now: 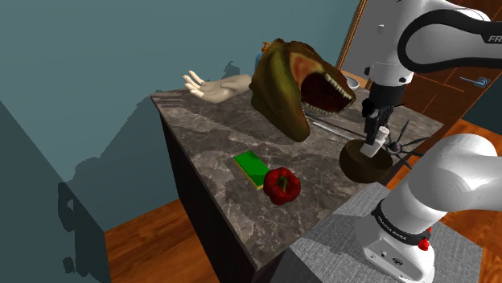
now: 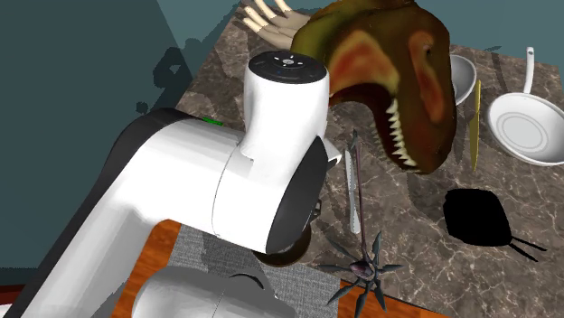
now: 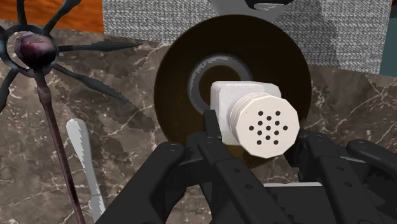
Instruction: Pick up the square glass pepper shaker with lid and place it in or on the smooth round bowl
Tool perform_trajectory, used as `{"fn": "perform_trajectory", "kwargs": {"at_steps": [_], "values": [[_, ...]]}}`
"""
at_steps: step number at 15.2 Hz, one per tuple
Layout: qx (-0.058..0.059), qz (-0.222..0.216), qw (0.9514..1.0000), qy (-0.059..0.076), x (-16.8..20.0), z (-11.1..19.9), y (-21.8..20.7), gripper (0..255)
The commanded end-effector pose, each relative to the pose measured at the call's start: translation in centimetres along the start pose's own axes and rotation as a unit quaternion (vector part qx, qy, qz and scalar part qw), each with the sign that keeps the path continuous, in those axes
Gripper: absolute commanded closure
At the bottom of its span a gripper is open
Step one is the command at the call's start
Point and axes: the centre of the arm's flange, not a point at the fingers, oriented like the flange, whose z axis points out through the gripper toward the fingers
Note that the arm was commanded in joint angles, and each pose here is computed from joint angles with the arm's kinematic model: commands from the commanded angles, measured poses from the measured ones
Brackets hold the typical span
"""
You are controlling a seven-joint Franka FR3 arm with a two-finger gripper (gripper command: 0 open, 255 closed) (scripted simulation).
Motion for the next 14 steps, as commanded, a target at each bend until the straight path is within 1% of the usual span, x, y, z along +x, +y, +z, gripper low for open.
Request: {"fn": "perform_trajectory", "kwargs": {"at_steps": [1, 6, 7, 12, 14], "values": [[0.000, 0.000, 1.0000, 0.000, 0.0, 0.1, 0.0, 255], [0.000, 0.000, 1.0000, 0.000, 0.0, 0.1, 0.0, 255], [0.000, 0.000, 1.0000, 0.000, 0.0, 0.1, 0.0, 0], [0.000, 0.000, 1.0000, 0.000, 0.0, 0.1, 0.0, 0], [0.000, 0.000, 1.0000, 0.000, 0.0, -2.5, 0.0, 0]]}}
